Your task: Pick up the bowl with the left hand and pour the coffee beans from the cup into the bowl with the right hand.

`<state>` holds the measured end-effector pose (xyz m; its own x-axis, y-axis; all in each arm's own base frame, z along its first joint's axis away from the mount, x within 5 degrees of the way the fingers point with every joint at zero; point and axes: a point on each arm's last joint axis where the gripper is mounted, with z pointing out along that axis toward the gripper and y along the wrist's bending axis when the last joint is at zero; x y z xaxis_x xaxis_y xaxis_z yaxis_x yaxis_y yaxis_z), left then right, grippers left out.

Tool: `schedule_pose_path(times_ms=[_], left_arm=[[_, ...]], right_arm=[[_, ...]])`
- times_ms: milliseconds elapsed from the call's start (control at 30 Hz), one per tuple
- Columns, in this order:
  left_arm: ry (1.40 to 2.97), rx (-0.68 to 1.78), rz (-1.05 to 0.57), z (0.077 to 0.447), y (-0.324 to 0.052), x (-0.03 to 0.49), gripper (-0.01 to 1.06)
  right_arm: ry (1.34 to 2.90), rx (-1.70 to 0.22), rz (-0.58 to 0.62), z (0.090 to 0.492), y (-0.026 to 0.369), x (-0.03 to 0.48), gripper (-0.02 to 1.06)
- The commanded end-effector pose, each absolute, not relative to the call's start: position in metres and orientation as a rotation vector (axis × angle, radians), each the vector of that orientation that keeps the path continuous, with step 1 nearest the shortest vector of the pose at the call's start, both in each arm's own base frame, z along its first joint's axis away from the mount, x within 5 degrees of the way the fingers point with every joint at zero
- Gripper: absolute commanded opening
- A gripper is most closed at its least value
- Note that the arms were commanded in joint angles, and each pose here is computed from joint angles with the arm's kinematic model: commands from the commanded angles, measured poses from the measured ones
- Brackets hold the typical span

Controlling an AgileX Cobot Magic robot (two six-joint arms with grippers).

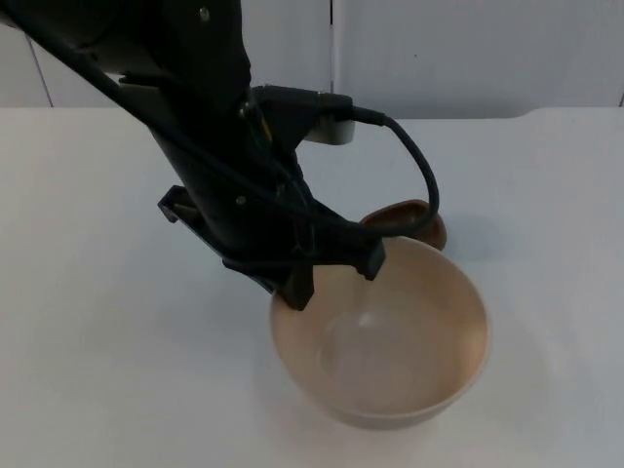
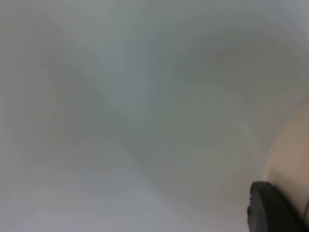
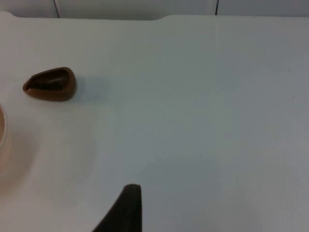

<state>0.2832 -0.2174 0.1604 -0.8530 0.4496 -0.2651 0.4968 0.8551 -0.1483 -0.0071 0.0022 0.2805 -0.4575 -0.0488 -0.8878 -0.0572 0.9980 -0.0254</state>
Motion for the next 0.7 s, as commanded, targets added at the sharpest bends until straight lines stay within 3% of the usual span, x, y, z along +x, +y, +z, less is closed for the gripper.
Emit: schedule_pose_path(times_ms=[0, 400, 667], left_arm=[[2.809, 0.718, -0.323, 0.164, -0.217, 0.281, 0.00], [2.872, 0.561, -0.298, 0.163, -0.215, 0.281, 0.00], [2.885, 0.375, -0.140, 0.162, -0.205, 0.286, 0.00]], right_arm=[[2.044, -0.069, 0.003, 0.280, 0.002, -0.008, 1.05], [2.026, -0.068, 0.002, 0.283, 0.002, -0.008, 1.05], [2.026, -0.065, 0.007, 0.308, 0.003, 0.012, 1.05]])
